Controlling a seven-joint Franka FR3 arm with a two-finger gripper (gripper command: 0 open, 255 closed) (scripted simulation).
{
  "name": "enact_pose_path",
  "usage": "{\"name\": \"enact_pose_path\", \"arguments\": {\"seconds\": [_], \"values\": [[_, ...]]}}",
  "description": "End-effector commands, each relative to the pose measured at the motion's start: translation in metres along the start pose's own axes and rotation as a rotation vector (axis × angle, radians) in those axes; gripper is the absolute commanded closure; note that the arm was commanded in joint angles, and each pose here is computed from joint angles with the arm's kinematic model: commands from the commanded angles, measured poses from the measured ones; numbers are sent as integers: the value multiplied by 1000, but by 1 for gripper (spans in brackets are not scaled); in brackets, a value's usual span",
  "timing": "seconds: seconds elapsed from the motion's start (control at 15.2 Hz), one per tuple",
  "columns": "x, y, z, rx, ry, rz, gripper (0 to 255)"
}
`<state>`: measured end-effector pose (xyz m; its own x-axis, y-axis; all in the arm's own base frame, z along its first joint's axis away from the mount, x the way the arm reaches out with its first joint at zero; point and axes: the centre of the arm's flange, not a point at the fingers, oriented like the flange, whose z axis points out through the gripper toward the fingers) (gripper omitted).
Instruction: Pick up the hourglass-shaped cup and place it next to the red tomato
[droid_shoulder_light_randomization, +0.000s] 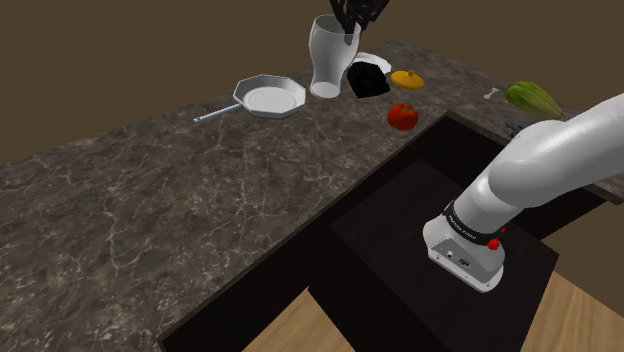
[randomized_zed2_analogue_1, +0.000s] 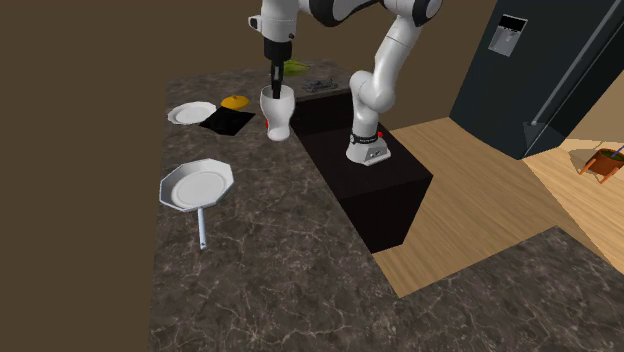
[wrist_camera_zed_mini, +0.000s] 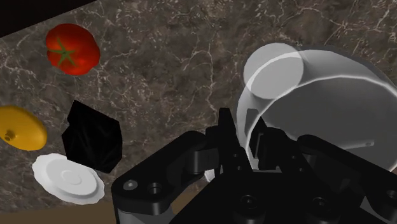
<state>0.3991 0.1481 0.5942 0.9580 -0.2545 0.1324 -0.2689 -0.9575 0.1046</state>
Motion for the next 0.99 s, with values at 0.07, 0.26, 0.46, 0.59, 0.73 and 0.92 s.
{"name": "enact_pose_path", "arguments": {"seconds": [0.07,0.26,0.46,0.59,0.73,0.92], "values": [[13,38,6,1,0,-2,255],[25,76,12,1,0,-2,255],[37,113,17,1,0,-2,255],[45,138,21,1,0,-2,255],[53,163,24,1,0,-2,255],[65,200,30,1,0,-2,255]]}}
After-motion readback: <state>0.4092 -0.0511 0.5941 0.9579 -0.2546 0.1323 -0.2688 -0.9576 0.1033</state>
